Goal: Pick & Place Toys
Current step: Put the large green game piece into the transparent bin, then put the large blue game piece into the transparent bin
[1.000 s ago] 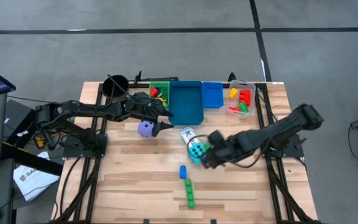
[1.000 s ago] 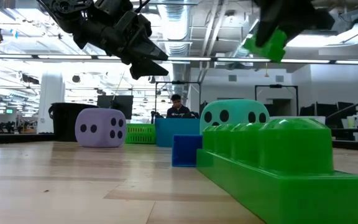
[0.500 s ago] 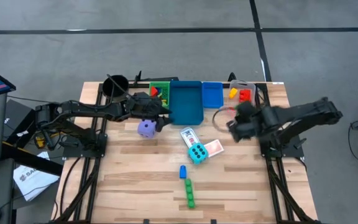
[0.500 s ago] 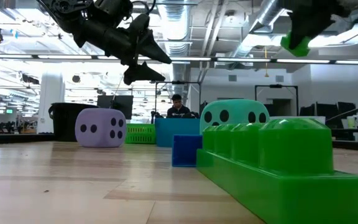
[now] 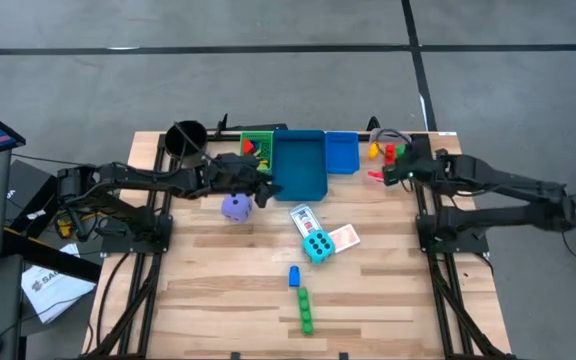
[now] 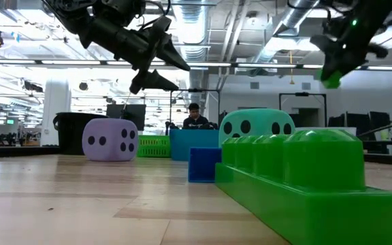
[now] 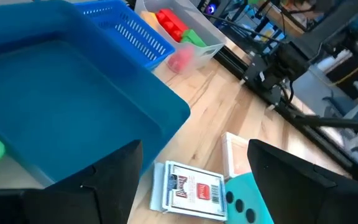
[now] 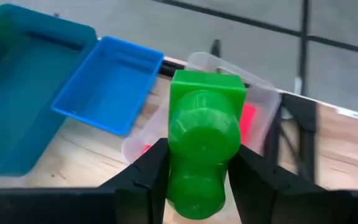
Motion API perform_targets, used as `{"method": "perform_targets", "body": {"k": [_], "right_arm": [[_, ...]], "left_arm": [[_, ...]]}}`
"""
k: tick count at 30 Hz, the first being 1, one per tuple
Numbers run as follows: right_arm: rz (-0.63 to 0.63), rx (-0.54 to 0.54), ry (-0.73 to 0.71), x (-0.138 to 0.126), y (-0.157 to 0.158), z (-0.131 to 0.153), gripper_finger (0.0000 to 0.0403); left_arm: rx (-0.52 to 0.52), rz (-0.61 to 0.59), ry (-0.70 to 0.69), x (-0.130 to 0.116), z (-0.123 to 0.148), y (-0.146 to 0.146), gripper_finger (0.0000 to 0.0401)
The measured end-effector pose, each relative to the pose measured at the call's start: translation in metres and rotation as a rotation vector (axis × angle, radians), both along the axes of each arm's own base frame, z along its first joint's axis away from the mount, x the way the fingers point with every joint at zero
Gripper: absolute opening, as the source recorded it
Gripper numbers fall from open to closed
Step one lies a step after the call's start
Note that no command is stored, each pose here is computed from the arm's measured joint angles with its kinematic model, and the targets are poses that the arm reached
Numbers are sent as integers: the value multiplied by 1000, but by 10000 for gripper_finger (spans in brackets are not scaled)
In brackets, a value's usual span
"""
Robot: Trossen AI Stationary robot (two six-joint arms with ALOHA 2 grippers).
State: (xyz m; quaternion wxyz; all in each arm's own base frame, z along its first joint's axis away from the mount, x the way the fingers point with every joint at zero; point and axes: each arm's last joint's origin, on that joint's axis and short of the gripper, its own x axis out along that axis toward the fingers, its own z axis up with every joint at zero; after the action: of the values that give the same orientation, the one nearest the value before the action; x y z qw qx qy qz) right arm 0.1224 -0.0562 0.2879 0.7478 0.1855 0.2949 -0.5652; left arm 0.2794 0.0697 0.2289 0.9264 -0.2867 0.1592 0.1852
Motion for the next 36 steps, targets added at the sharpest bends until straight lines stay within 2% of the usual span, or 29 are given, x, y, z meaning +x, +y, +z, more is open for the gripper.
{"method": "perform_targets", "body": {"k": [6,15,19,26,33,36], "right_arm": [[27,80,19,0,-29,-35,133],[106,163,-64,3,-75,-52,137],[85,197,-72,1,-83,-57,161],[87,231,-71,1,-85,-60,224],[241,320,-189,6,-77,-57,248],[362,329,-236,13,-64,-51,248]], "left_arm": [[-105,12,-28,3,0,-12,285],[-207,-40,-45,7,0,-40,285],[-201,-74,-40,8,0,-54,285],[-158,-26,-43,8,0,-64,285],[-128,7,-42,8,0,-64,285],[-46,-33,-17,8,0,-65,285]]}}
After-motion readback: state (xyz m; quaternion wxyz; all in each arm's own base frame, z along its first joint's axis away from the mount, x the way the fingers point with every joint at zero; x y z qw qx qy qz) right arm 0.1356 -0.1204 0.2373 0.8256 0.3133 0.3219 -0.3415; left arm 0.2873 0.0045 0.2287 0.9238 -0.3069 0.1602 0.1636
